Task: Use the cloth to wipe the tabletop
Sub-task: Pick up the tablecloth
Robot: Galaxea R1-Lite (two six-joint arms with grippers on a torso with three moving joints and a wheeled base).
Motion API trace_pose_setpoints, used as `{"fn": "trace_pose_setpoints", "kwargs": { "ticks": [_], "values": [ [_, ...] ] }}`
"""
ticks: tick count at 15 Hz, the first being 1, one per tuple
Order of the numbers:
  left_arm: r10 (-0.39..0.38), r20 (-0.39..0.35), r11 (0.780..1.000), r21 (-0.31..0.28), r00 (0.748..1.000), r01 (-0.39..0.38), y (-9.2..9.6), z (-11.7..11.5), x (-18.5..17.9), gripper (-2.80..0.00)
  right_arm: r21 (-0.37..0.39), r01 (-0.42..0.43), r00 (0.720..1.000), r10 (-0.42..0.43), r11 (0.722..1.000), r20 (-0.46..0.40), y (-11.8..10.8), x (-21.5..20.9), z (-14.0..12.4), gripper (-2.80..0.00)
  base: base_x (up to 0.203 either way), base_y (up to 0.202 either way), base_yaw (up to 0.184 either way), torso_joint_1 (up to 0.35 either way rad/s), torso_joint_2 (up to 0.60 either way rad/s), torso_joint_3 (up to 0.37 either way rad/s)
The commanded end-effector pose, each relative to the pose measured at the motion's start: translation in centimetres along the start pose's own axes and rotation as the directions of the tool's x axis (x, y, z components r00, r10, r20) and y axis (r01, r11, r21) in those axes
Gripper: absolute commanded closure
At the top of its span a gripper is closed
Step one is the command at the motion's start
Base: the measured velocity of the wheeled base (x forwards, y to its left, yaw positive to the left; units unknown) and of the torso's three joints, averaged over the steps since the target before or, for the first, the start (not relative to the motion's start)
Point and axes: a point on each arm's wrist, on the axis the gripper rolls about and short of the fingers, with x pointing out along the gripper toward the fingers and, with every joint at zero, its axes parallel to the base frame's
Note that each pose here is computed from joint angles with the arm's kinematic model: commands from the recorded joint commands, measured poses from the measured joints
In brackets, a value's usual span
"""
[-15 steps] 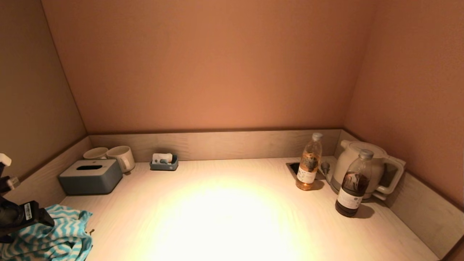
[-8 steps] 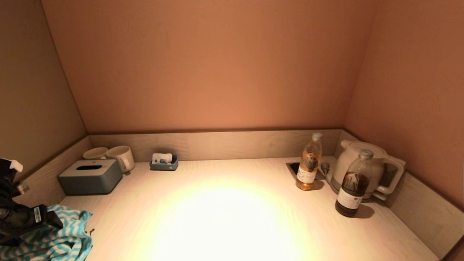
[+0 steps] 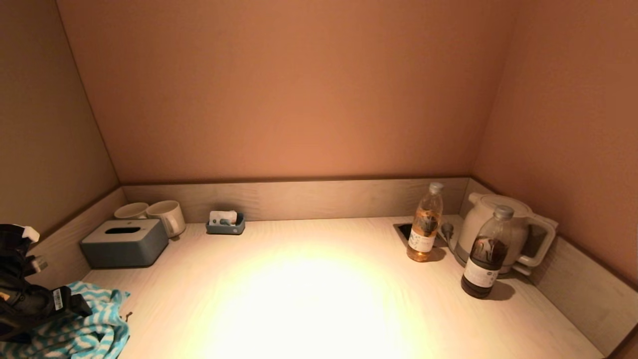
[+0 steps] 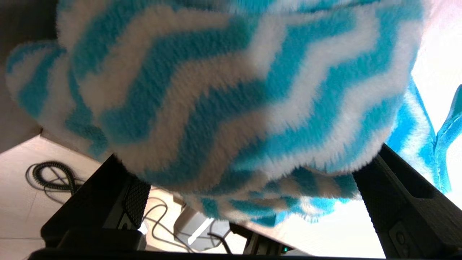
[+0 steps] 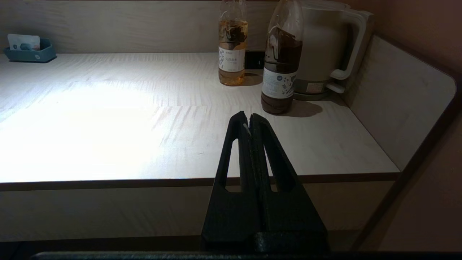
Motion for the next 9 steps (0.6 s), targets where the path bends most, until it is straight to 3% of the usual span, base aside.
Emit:
{"fn": "trace_pose_setpoints", "kwargs": {
  "ticks": [1,3,4,9],
  "values": [
    [0.000,-0.005,1.000,-0.002,1.000,-0.001,0.02,0.02,0.45,-2.80,0.001,-0.002,1.000,0.002,1.000,0.000,0.00,0.01,0.00,0.00,0.000,0.000,0.000,0.000,0.00,0.000],
    [0.000,-0.006,1.000,-0.001,1.000,0.000,-0.03,0.10,1.04,-2.80,0.000,-0.002,1.000,0.002,1.000,-0.001,0.00,0.01,0.00,0.00,0.000,0.000,0.000,0.000,0.00,0.000],
    [0.001,-0.008,1.000,-0.001,1.000,-0.001,-0.04,0.09,1.11,0.00,-0.001,-0.002,1.000,0.002,1.000,0.000,0.00,0.01,0.00,0.00,0.000,0.000,0.000,0.000,0.00,0.000],
    [-0.019,0.013,1.000,0.003,1.000,0.018,-0.11,0.06,0.77,0.00,-0.001,-0.002,1.000,0.002,1.000,0.000,0.00,0.01,0.00,0.00,0.000,0.000,0.000,0.000,0.00,0.000]
  ]
}}
